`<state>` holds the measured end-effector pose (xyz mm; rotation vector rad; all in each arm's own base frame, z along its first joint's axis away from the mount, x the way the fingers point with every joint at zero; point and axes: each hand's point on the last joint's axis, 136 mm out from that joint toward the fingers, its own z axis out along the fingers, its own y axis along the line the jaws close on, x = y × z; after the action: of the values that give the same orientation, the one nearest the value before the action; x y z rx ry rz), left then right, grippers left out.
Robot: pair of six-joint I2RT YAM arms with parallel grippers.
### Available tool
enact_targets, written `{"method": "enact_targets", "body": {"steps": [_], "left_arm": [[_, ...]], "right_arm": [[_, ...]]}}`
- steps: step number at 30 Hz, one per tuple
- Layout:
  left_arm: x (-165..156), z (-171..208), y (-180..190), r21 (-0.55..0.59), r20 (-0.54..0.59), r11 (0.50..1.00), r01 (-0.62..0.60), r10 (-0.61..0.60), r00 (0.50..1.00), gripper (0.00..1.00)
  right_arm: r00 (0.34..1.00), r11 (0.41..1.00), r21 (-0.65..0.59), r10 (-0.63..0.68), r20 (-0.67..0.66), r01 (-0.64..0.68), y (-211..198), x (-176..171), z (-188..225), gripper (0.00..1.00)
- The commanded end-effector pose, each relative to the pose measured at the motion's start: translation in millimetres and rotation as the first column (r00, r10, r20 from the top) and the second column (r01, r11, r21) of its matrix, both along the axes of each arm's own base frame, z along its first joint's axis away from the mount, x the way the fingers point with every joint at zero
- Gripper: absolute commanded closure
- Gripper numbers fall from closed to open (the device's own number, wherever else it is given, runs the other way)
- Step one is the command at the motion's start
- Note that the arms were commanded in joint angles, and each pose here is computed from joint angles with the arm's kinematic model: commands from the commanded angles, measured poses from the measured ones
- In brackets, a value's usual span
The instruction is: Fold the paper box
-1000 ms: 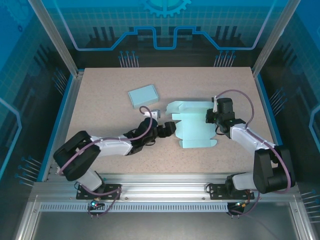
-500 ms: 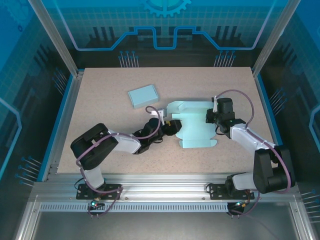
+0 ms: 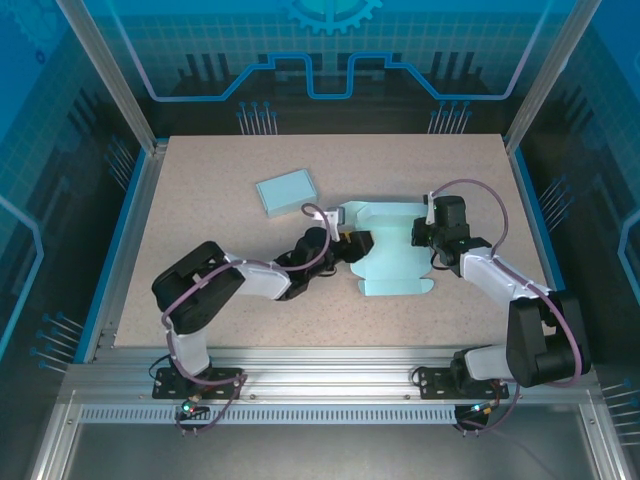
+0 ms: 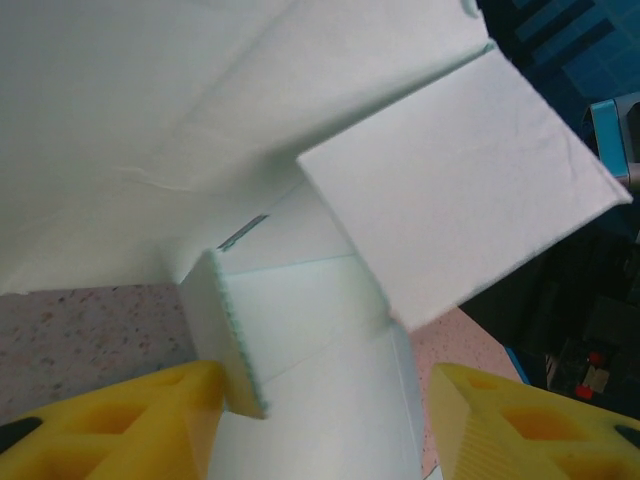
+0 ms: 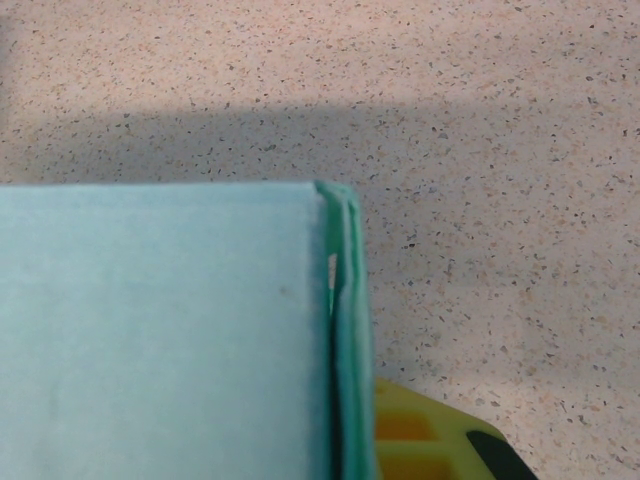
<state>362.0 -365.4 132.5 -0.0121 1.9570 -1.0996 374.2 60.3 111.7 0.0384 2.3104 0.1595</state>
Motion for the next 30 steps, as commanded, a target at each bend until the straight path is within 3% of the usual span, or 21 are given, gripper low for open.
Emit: {"method": "enact_targets", "body": {"steps": [1,13,24,30], "left_arm": [[7,8,-16,-0.017,0.044,0.999,0.042,-0.042,0.998,0.42],[8,3,-19,-0.003,0.067,0.998,0.057,-0.057,0.996,0.51],[-55,10,14,0.07,0.118,0.992,0.106,-0.114,0.986,0.42],[-71,37,49,0.114,0.191,0.993,0.019,-0.041,0.981,0.41]], "right_arm": [[0.999,1.0,0.022,0.018,0.037,-0.019,8,7,11,1.0],[0.999,1.0,0.018,0.013,0.035,-0.014,7,7,10,1.0],[0.999,1.0,0.011,0.01,0.033,-0.01,6,8,10,1.0],[0.999,1.0,0.017,0.014,0.031,-0.015,8,7,9,1.0]]}}
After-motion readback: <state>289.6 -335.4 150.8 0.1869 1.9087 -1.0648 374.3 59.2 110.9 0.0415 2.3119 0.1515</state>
